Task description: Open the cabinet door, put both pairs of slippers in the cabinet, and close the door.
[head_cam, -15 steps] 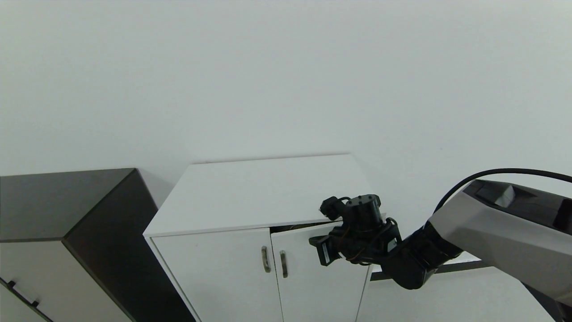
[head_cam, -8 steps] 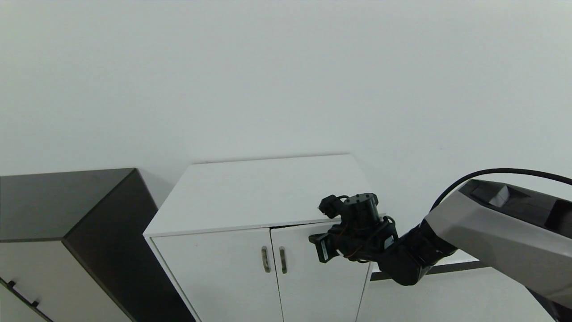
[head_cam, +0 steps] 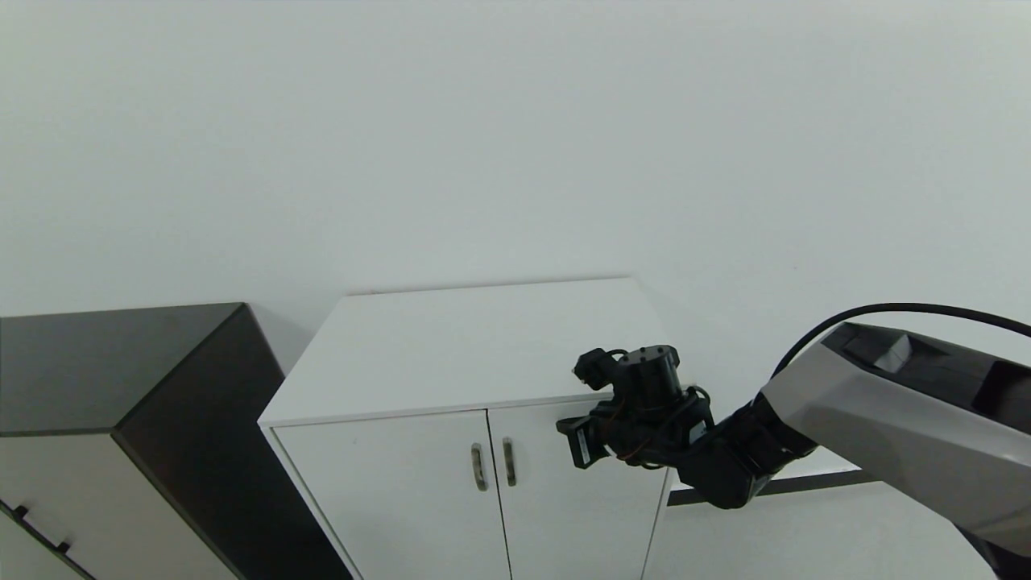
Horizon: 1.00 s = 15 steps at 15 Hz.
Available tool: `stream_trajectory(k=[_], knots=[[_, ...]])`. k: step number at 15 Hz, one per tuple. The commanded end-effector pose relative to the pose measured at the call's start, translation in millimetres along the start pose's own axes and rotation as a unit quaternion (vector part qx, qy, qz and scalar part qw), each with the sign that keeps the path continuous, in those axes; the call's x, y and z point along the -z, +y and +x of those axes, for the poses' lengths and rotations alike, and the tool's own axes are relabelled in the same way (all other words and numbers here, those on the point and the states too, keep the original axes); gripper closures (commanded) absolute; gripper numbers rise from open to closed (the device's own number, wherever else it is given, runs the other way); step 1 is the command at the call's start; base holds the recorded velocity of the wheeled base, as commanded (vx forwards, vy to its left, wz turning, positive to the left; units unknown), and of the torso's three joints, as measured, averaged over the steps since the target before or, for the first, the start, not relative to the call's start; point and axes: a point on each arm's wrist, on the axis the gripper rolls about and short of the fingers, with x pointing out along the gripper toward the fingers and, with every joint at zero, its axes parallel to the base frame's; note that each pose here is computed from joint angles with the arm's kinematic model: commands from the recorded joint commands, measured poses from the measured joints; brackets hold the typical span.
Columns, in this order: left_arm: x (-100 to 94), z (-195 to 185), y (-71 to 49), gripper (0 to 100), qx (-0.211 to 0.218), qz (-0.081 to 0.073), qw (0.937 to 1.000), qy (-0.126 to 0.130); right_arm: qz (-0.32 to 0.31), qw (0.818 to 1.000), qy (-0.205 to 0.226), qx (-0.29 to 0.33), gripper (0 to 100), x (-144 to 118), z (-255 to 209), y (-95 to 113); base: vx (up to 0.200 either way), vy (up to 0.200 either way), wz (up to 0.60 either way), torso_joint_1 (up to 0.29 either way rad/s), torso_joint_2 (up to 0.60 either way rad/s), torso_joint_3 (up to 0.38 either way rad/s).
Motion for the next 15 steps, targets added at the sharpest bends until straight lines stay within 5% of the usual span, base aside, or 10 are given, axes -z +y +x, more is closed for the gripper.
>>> stream_trajectory(k=[1,15], knots=[[0.0,0.1,0.0,100,0.000,-0.001,1.0000,0.001,0.000,1.000,0.001,0.000,100,0.6,0.9,-0.1,0.000,0.000,0.00,0.000,0.00,0.000],[0.0,0.1,0.0,100,0.001,-0.001,1.0000,0.001,0.001,1.000,0.003,0.002,100,-0.6,1.1,-1.5,0.000,0.000,0.00,0.000,0.00,0.000]])
